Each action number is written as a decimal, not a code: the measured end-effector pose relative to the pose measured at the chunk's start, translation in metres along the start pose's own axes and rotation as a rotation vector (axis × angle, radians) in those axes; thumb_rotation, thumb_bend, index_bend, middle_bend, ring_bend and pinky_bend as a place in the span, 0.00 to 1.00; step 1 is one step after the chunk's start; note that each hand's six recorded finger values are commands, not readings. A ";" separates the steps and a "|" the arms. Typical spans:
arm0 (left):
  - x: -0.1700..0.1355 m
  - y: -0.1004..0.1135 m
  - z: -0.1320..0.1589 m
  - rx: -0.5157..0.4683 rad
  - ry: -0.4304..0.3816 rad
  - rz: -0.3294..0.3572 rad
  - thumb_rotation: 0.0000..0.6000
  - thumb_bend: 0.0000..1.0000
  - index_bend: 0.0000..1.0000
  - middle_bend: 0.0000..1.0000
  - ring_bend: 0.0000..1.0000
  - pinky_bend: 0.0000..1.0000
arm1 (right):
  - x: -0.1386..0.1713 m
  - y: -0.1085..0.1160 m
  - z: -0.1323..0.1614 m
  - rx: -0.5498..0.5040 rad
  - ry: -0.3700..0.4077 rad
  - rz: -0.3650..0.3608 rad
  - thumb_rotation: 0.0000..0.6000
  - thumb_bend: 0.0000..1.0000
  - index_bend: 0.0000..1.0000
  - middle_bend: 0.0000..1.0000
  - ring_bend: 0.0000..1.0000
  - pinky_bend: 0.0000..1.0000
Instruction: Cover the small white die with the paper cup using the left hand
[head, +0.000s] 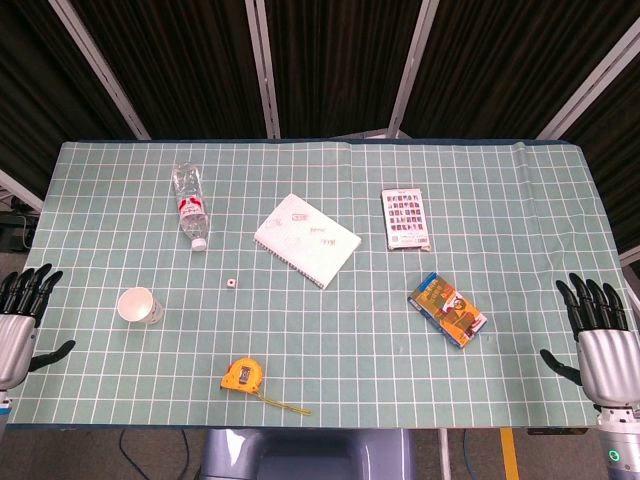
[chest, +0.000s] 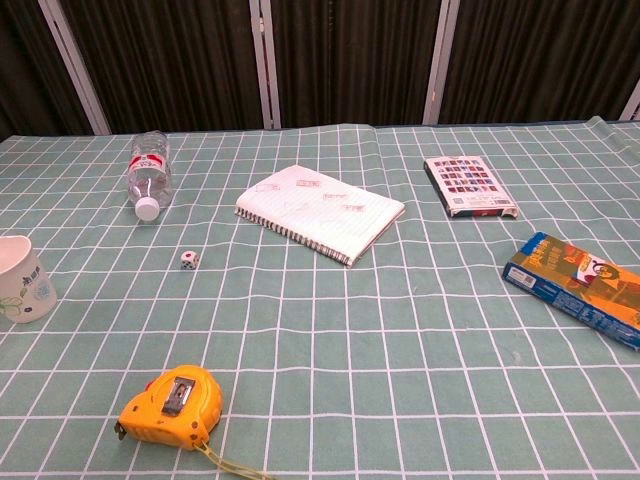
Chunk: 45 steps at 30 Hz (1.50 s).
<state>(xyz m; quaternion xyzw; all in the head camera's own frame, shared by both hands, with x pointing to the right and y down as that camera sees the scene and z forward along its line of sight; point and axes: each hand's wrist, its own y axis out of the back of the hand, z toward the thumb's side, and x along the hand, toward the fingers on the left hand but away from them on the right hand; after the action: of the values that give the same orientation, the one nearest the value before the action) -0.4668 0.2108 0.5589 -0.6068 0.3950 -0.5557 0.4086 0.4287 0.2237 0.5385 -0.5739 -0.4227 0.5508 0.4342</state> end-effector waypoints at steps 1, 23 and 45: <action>0.000 0.000 0.000 0.003 0.000 0.000 1.00 0.00 0.00 0.00 0.00 0.00 | 0.000 0.000 0.000 0.000 -0.001 0.001 1.00 0.00 0.00 0.00 0.00 0.00; 0.045 -0.071 0.082 0.604 -0.426 -0.040 1.00 0.00 0.00 0.00 0.00 0.00 | -0.011 0.001 -0.010 -0.030 -0.034 0.015 1.00 0.00 0.00 0.00 0.00 0.00; 0.058 -0.119 0.092 0.921 -0.518 -0.055 1.00 0.00 0.31 0.23 0.21 0.21 | -0.016 -0.004 -0.019 -0.027 -0.065 0.031 1.00 0.00 0.00 0.00 0.00 0.00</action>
<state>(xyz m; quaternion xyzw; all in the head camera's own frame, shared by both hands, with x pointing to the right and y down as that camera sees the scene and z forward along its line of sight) -0.3680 0.2040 0.6867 -0.4920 -0.0197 -0.5142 0.7023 0.4474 0.2083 0.5473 -0.5680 -0.4351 0.5699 0.4041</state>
